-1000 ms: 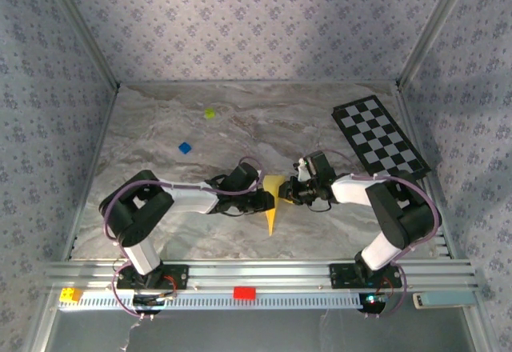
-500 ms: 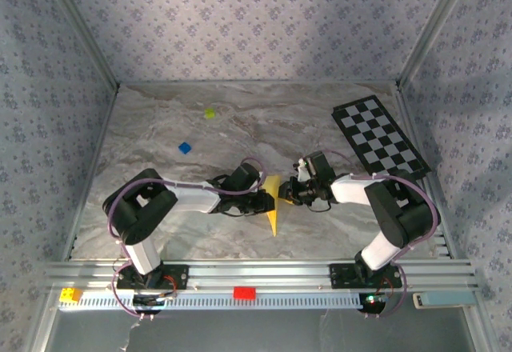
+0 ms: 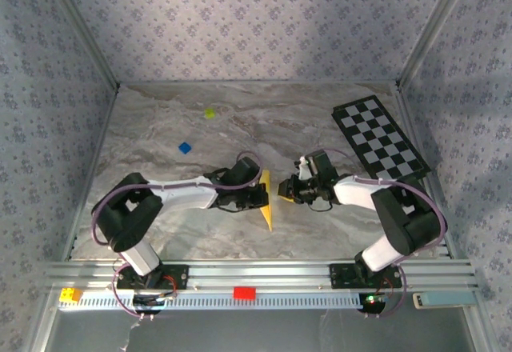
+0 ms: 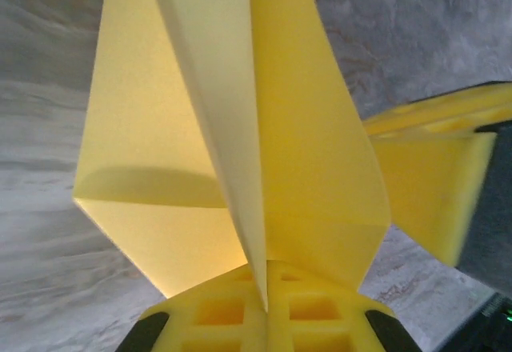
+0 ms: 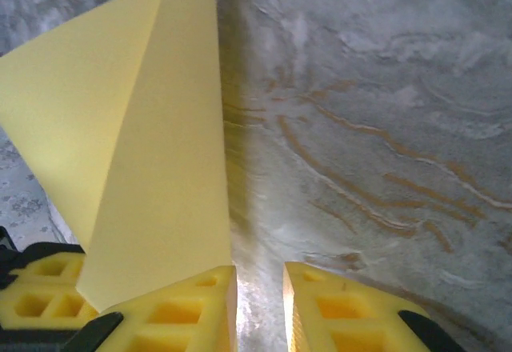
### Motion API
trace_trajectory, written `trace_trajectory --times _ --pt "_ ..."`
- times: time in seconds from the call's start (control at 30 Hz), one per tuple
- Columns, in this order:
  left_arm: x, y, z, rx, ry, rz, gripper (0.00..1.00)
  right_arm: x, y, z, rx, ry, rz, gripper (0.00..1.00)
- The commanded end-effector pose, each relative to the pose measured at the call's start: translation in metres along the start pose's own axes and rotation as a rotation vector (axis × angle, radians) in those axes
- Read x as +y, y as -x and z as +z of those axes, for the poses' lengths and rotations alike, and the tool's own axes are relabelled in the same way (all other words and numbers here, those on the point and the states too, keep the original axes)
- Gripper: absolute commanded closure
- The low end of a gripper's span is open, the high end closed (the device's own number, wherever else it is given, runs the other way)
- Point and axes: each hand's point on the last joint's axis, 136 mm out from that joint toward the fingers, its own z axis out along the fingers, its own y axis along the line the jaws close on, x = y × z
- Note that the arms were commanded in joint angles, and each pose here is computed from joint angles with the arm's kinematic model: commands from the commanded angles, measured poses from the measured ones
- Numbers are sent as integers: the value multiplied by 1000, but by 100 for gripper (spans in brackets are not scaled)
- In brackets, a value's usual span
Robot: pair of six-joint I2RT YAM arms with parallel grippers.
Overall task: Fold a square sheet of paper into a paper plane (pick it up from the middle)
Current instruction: Move a paper plane to the center of the table.
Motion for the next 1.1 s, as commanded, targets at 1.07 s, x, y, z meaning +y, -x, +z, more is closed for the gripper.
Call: trace_trajectory --times 1.07 --pt "58 -6 -22 70 556 160 89 -10 -3 3 14 -41 23 76"
